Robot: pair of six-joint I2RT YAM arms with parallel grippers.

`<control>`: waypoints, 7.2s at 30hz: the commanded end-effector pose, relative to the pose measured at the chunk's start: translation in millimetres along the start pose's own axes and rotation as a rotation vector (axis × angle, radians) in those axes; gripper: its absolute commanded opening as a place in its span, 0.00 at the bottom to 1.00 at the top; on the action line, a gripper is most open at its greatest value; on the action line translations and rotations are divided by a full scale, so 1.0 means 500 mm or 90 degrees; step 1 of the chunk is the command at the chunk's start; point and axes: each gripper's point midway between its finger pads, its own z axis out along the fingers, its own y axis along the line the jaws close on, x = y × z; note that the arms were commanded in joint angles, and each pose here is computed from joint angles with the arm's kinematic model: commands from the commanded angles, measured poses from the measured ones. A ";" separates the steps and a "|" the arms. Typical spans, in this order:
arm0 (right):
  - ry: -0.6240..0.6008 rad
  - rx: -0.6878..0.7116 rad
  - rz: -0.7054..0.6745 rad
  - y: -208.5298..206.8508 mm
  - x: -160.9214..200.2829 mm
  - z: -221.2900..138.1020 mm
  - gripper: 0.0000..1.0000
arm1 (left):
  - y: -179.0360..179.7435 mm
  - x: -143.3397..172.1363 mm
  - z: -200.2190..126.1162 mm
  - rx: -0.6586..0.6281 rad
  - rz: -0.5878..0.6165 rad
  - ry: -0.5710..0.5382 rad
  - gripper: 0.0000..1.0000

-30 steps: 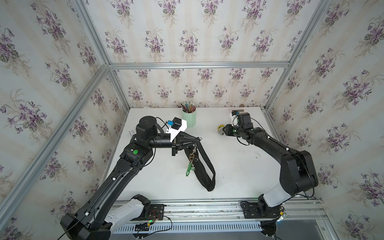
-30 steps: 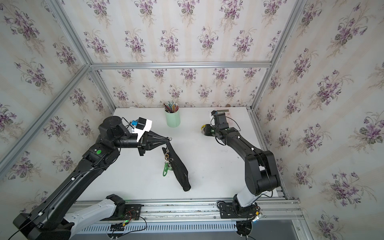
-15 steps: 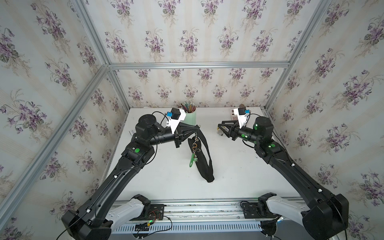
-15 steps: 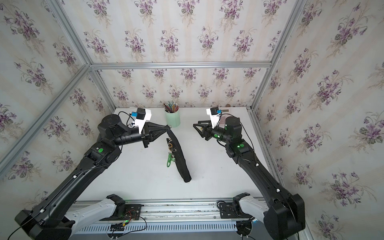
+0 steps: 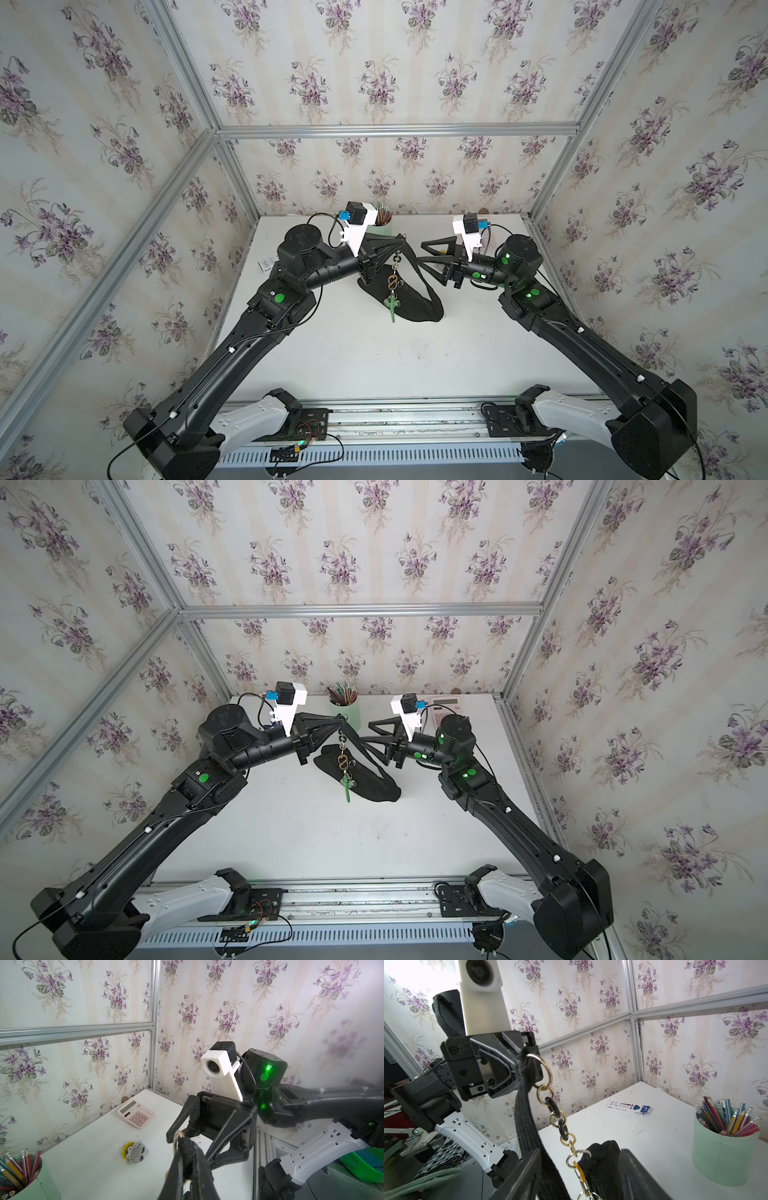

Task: Remove the decoration from the bag
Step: Remove the decoration item from the bag.

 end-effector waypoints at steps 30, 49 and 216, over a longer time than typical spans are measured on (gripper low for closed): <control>0.115 -0.066 -0.060 0.037 0.112 0.037 0.48 | -0.135 -0.025 -0.018 0.242 0.019 0.020 0.00; 0.121 -0.128 -0.107 0.119 0.110 -0.024 0.56 | -0.189 0.005 -0.038 0.377 0.014 0.079 0.00; 0.033 -0.151 -0.007 0.130 0.038 -0.022 0.12 | -0.115 0.125 0.007 0.372 -0.072 0.228 0.00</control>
